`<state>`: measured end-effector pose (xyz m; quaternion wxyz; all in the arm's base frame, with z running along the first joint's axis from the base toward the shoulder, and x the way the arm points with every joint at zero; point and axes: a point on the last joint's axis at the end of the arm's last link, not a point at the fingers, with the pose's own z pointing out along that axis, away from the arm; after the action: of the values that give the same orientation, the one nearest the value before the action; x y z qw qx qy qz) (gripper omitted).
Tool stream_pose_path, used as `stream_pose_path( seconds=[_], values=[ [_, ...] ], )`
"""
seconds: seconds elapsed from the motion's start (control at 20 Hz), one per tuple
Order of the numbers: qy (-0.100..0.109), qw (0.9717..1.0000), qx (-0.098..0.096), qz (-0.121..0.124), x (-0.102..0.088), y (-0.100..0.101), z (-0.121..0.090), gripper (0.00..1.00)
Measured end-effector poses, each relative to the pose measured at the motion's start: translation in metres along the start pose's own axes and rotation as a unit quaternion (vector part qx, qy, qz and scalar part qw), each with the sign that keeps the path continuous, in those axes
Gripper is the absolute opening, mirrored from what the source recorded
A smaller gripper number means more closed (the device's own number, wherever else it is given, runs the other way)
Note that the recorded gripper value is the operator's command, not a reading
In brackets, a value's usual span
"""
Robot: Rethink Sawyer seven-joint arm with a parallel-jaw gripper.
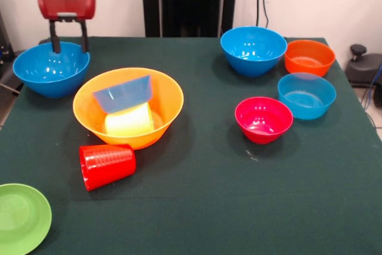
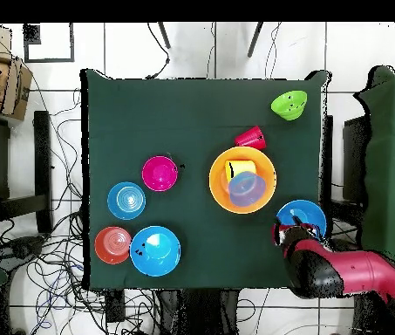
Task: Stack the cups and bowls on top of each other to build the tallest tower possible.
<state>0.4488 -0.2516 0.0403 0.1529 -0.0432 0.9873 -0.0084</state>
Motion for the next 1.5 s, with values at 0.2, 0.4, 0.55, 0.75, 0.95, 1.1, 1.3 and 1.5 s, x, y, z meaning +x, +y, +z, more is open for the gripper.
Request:
stream_pose_path(
  seconds=[0.2,0.4,0.55,0.75,0.95,1.1,1.3,1.5],
  values=[
    [0.002,0.9997,-0.004,-0.025,-0.008,0.023,0.005,1.0],
    [-0.004,0.9991,-0.004,-0.043,-0.012,0.04,0.008,1.0],
    [-0.01,0.9986,-0.004,-0.051,-0.013,0.048,0.009,1.0],
    [-0.017,0.9984,-0.001,-0.054,-0.011,0.051,0.009,1.0],
    [-0.018,0.9987,0.002,-0.049,-0.006,0.047,0.009,1.0],
    [-0.016,0.999,0.005,-0.042,-0.002,0.041,0.008,1.0],
    [-0.017,0.9997,0.007,-0.018,0.009,0.024,0.006,1.0],
    [-0.018,0.9997,0.01,0.012,0.02,0.007,-0.003,1.0]
  ],
)
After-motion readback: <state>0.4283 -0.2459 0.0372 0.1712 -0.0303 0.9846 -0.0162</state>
